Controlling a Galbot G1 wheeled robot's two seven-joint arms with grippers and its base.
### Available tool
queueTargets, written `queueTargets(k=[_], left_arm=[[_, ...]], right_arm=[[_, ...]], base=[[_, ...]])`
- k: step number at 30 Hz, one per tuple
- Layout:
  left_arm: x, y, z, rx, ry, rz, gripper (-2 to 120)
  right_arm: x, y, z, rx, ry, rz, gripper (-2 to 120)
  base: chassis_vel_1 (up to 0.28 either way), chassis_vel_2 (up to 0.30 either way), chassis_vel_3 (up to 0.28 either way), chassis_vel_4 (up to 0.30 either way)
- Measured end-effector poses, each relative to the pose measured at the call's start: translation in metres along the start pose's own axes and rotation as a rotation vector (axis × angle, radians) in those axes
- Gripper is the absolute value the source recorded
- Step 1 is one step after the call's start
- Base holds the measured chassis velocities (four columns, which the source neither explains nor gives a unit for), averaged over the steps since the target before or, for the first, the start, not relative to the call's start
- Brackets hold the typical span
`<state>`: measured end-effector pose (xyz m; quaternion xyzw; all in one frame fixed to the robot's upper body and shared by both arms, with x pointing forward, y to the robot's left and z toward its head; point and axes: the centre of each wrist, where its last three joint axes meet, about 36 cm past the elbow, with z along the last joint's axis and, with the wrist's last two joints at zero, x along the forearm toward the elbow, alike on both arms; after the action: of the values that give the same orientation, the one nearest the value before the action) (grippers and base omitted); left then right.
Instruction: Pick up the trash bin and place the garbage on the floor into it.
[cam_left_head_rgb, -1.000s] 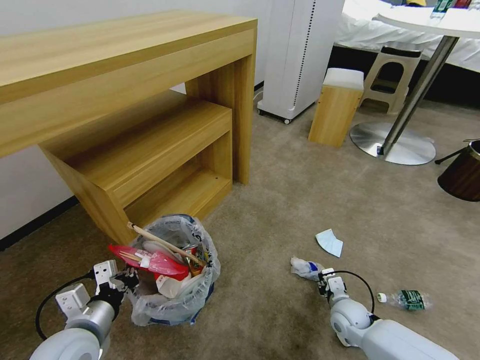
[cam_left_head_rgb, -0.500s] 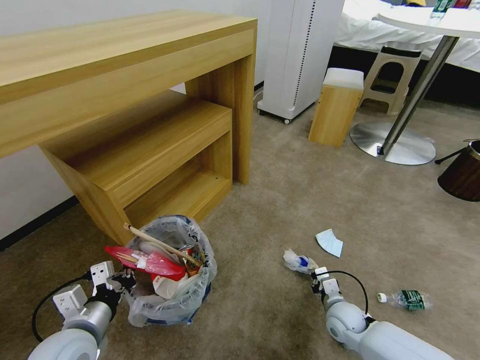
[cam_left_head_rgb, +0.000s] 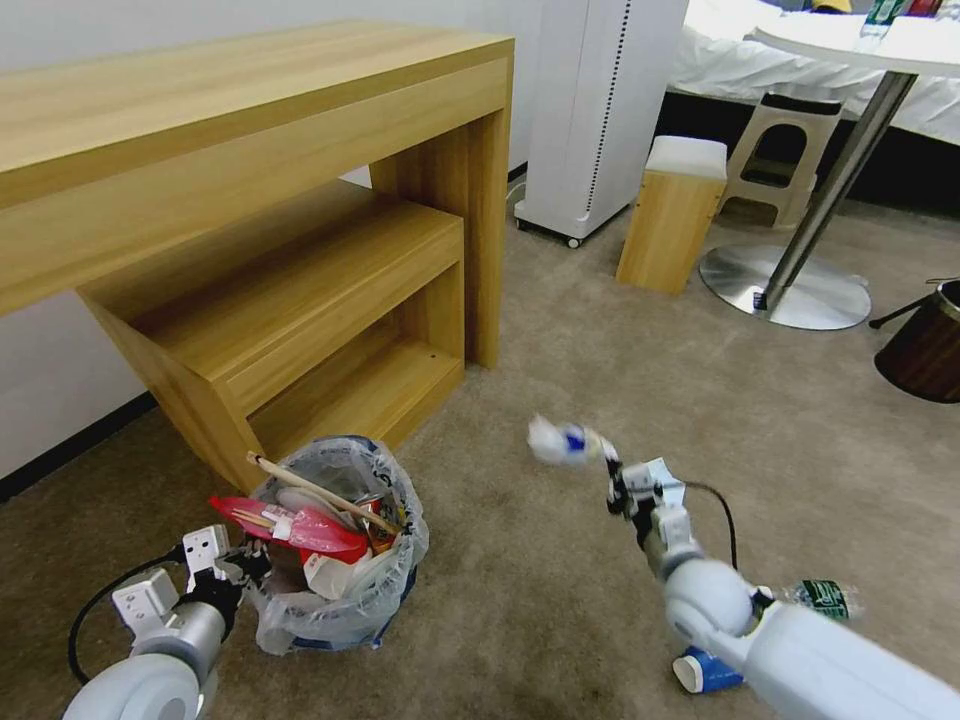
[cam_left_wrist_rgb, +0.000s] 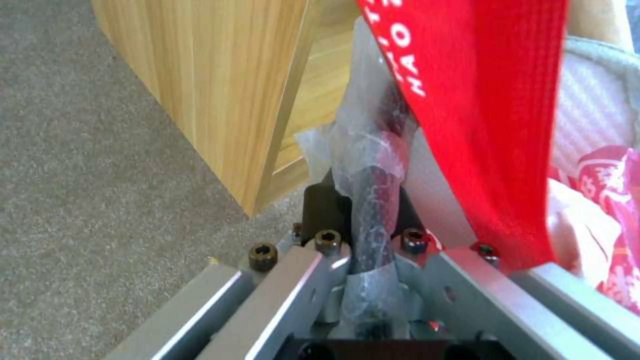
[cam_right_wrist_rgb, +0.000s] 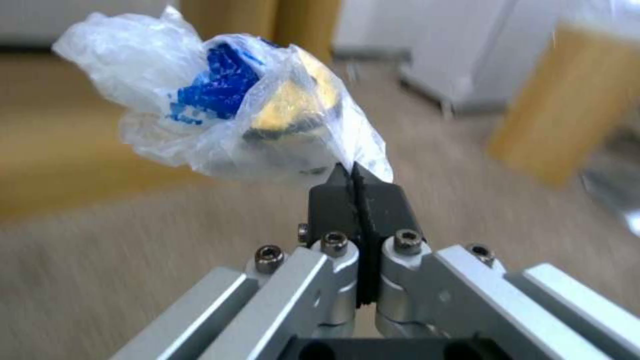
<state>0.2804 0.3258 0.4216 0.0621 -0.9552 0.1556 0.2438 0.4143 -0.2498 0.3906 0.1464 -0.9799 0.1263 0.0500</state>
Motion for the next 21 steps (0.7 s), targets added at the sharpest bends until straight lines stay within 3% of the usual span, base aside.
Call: queueTargets(k=[5,8,17,21], left_arm=[[-0.001,0.0,0.001,0.001,0.003,-0.001,0],[-0.001,-0.001,0.002,-0.001,0.005,-0.001,0],[-0.007,-0.007,0.001,-0.01,0.012,0.019,0],[-0.007,-0.009,0.001,-0.011,0.013,0.024,0]], right_arm=[[-0.004,-0.004,-0.04,0.018,-0.123,-0.087,0],[-0.006,-0.001,-0.07,0.043,-0.222,-0.197,0],[0.012,0.002,-0.13,0.107,-0.331,-0.468,0],[0.014,-0.003,-0.14,0.152,-0.341,-0.524,0]], base=[[0.0,0.0,0.0,0.0],[0.0,0.0,0.0,0.0],[0.0,0.0,0.0,0.0],[0.0,0.0,0.0,0.0]])
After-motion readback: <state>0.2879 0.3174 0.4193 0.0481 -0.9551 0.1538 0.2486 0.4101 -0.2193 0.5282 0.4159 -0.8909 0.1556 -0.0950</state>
